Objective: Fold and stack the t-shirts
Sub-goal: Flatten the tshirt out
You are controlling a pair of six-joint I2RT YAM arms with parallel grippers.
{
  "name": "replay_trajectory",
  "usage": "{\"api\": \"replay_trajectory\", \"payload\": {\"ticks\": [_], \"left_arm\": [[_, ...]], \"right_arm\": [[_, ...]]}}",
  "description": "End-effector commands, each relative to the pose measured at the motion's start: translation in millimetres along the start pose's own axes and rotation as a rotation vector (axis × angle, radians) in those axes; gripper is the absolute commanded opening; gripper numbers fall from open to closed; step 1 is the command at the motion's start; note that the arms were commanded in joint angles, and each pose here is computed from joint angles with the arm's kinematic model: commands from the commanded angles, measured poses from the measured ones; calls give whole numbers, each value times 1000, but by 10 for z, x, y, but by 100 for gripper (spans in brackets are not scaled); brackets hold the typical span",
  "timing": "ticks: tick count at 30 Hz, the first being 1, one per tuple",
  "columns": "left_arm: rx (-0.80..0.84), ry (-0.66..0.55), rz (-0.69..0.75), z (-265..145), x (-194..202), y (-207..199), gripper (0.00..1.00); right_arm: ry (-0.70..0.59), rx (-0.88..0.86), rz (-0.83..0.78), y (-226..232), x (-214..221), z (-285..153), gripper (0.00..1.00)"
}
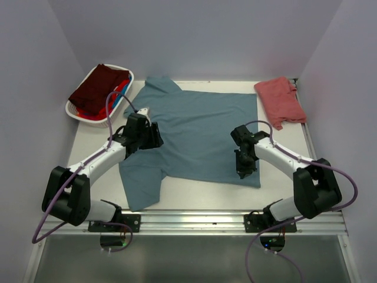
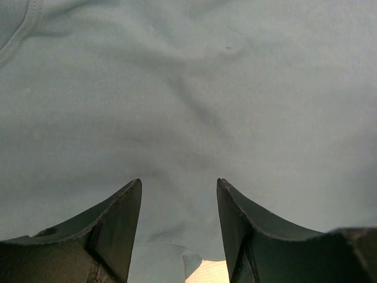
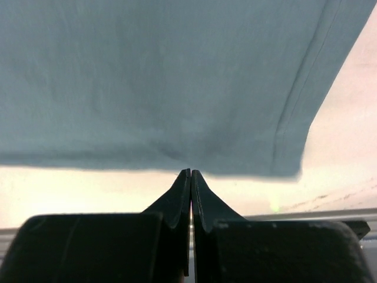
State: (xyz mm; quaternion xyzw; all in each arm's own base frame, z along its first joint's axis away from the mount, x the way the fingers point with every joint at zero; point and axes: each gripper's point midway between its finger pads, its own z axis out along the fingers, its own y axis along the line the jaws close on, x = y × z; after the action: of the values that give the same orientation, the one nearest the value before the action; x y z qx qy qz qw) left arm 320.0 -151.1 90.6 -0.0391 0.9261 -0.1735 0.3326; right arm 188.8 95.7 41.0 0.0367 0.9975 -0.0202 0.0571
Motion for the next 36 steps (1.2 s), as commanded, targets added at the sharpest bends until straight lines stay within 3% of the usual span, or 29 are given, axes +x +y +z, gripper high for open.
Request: {"api": "replay_trajectory", "payload": {"ticks": [1,7,11,13,14,17,23,27,36], "left_arm": [[37,-41,29,-43,-121,-79,57],[34,-50,29,-92,-115,-53,57],[28,-54,27,-154,-105,-31,59],[-22,-48,21,-152,-61,73,67],[-41,-42,18,-140,-30,115,69],[-68,0,-20,-24,102,255,69],[-116,8,-72,184,109,444,62],[-137,-44,-90,244,-99,460,57],[-201,20,-94,570,32,612,54]], "right_arm": [[133,-48,-27,48,307,-144,0],[191,3,-31,-54,466,-149,0],[5,35,7,-92,109,-293,0],[-95,66,35,-126,-106,-325,0],[-192,112,62,-186,-344,-357,0],[-294,115,158,-225,-792,-262,0],[-348,113,248,-367,-1572,47,0],[-341,149,274,-411,-1778,212,0],[-308,117,319,-439,-2032,529,0]]}}
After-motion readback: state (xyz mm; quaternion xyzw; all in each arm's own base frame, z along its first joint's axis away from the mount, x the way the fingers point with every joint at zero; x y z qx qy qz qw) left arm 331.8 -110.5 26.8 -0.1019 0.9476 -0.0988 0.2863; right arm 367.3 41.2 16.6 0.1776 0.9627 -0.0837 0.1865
